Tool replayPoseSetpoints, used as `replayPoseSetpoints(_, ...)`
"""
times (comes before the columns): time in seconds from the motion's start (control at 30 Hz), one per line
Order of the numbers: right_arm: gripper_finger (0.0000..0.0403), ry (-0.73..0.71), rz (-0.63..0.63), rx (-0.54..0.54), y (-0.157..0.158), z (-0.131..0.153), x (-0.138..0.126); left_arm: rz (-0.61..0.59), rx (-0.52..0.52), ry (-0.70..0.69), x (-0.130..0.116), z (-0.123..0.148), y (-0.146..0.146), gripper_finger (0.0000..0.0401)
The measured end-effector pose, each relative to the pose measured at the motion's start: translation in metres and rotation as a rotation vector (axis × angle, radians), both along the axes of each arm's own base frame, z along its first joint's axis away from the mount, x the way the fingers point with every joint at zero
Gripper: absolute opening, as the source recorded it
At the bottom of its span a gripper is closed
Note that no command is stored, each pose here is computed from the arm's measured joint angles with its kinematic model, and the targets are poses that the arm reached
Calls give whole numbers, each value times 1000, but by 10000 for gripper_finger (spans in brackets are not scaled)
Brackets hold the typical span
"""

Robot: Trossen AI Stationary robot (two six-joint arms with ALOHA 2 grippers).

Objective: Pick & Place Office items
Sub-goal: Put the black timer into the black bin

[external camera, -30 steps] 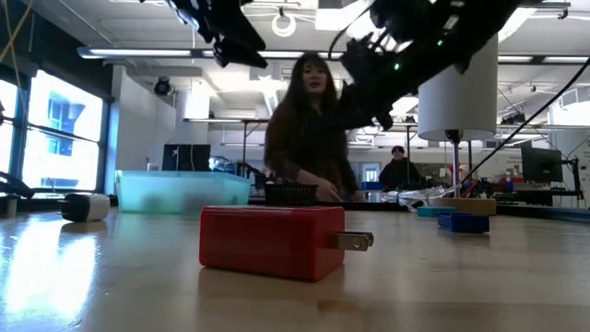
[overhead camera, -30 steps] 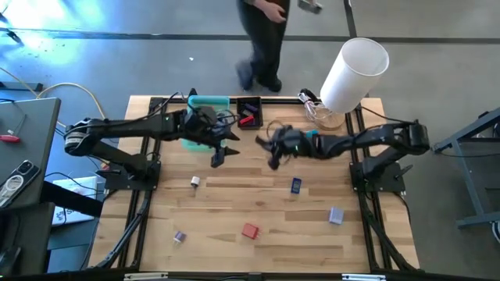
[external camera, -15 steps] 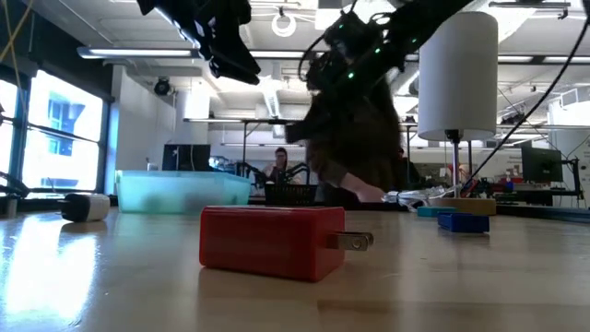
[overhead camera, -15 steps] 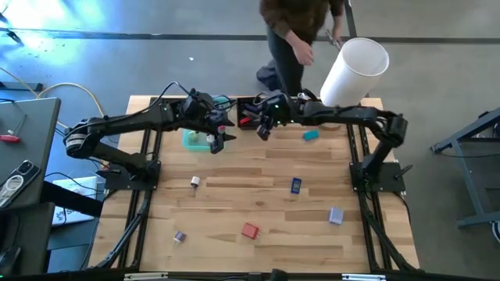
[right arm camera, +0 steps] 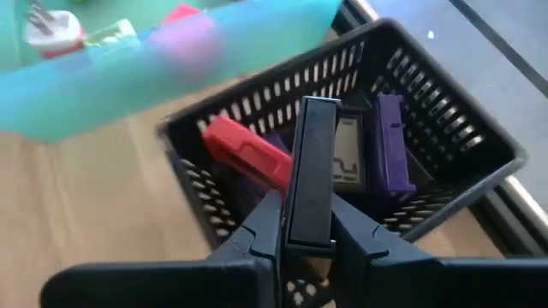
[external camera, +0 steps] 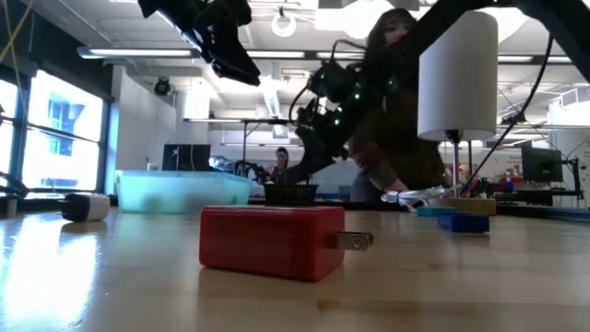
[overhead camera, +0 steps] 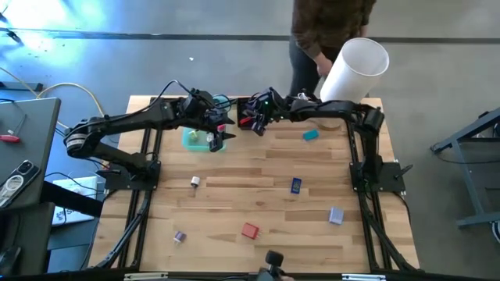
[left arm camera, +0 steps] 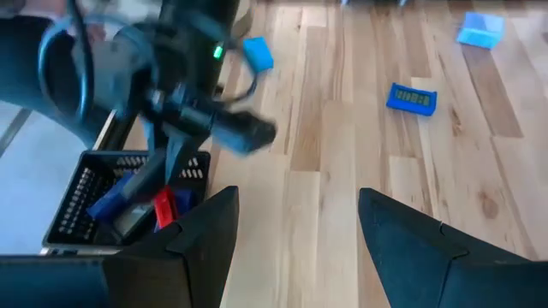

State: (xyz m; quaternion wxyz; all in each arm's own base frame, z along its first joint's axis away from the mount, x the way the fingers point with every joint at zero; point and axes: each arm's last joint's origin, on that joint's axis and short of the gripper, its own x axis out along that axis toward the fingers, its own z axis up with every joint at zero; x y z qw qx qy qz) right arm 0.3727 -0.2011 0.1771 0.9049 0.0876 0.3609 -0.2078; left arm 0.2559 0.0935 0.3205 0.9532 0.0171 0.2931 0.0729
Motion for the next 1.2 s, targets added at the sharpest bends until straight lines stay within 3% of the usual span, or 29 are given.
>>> replayPoseSetpoints(0.3,44,3,4,15,-6,-12,4,-8,-9,38,13,-15,9,234)
replayPoseSetpoints(0.5,47,28,7,-34,-9,-12,2,14,-23,68,21,-28,20,234)
replayPoseSetpoints(0.73,45,75,7,-95,-16,-16,-2,-17,-39,41,25,-29,21,234)
replayPoseSetpoints(0.9,45,73,31,-73,-16,-18,-2,-52,-52,7,27,-27,20,234)
replayPoseSetpoints(1.2,97,80,59,-46,-7,-19,1,-60,-52,-8,27,-26,20,234)
